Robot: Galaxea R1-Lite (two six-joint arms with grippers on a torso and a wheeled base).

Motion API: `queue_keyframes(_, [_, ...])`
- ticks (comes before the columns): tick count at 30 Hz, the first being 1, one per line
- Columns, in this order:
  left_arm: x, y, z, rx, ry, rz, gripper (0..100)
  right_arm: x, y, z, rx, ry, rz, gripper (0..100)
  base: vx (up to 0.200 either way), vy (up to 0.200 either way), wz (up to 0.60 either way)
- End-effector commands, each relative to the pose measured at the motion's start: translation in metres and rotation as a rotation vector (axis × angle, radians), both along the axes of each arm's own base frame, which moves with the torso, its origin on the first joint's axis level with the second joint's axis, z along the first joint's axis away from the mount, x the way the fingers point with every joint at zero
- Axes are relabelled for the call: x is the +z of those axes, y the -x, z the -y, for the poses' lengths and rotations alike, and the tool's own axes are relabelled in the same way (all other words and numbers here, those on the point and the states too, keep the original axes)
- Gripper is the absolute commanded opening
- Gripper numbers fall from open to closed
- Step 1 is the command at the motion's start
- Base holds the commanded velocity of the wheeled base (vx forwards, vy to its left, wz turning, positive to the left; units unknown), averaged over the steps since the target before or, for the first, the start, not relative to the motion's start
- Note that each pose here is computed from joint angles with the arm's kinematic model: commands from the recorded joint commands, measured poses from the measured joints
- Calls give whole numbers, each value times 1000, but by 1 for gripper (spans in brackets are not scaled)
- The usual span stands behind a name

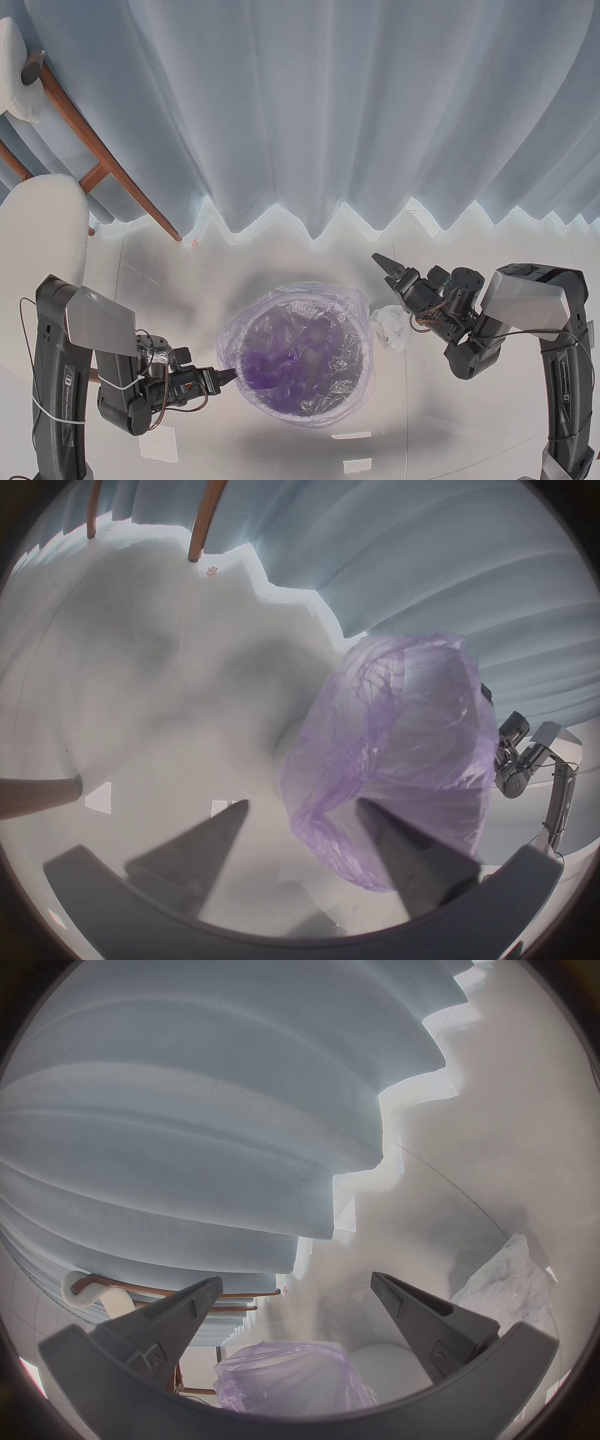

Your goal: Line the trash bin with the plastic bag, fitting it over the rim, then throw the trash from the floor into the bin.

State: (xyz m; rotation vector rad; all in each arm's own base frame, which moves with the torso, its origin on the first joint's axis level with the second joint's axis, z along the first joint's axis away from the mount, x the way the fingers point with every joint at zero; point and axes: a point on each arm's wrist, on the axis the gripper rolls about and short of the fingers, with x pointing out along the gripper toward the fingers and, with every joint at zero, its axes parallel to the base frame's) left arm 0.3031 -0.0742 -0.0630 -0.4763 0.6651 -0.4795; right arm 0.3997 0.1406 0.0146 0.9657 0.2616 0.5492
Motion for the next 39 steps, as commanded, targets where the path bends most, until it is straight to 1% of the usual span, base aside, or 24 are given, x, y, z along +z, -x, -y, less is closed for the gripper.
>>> queue_keyframes(1, [28,7,-12,27,11,51,100,1,-1,1,-2,-5,16,100,0,0,0])
queue_keyframes(3, [46,13,-16,24,21,83,100,2,-1,2,-5,-6,18,100,0,0,0])
queue_keyframes(4, [46,13,-16,24,21,83,100,2,-1,2,-5,-6,18,100,0,0,0])
queue_keyframes(7, [69,30,-18,10,32,113,100,2,-1,2,-5,-6,18,100,0,0,0])
queue_keyframes(11, [75,33,-18,0,37,127,100,1,-1,2,-5,-5,16,100,0,0,0])
queue_keyframes(18, [88,30,-20,6,50,179,100,1,-1,2,-5,-5,15,100,0,0,0])
queue_keyframes(21, [94,18,-18,2,61,233,100,1,-1,2,-5,-5,15,100,0,0,0])
queue_keyframes(24, [107,-13,-14,7,81,353,100,0,-1,2,-5,-4,14,100,0,0,0])
queue_keyframes(25, [108,-24,-17,23,88,376,100,0,-1,2,-5,-4,14,100,0,0,0])
queue_keyframes(27, [105,-31,-23,40,96,377,100,1,-1,2,-5,-5,15,100,0,0,0])
queue_keyframes(29, [106,-37,-24,14,142,371,100,0,-1,2,-5,-4,14,100,0,0,0])
queue_keyframes(30, [106,-37,-24,14,142,371,100,0,-1,2,-5,-4,14,100,0,0,0])
queue_keyframes(31, [110,-43,-22,-5,202,362,100,0,0,2,-4,-4,12,100,0,0,0])
queue_keyframes(34, [119,-51,-19,-4,259,367,100,0,0,2,-4,-3,13,100,0,0,0])
queue_keyframes(37, [116,-57,-11,-25,249,389,100,0,0,2,-4,-4,12,100,0,0,0])
queue_keyframes(38, [109,-58,-1,-50,226,390,100,-1,0,2,-4,-4,11,100,0,0,0])
queue_keyframes(39, [105,-57,4,-66,204,397,100,-1,0,2,-4,-4,11,100,0,0,0])
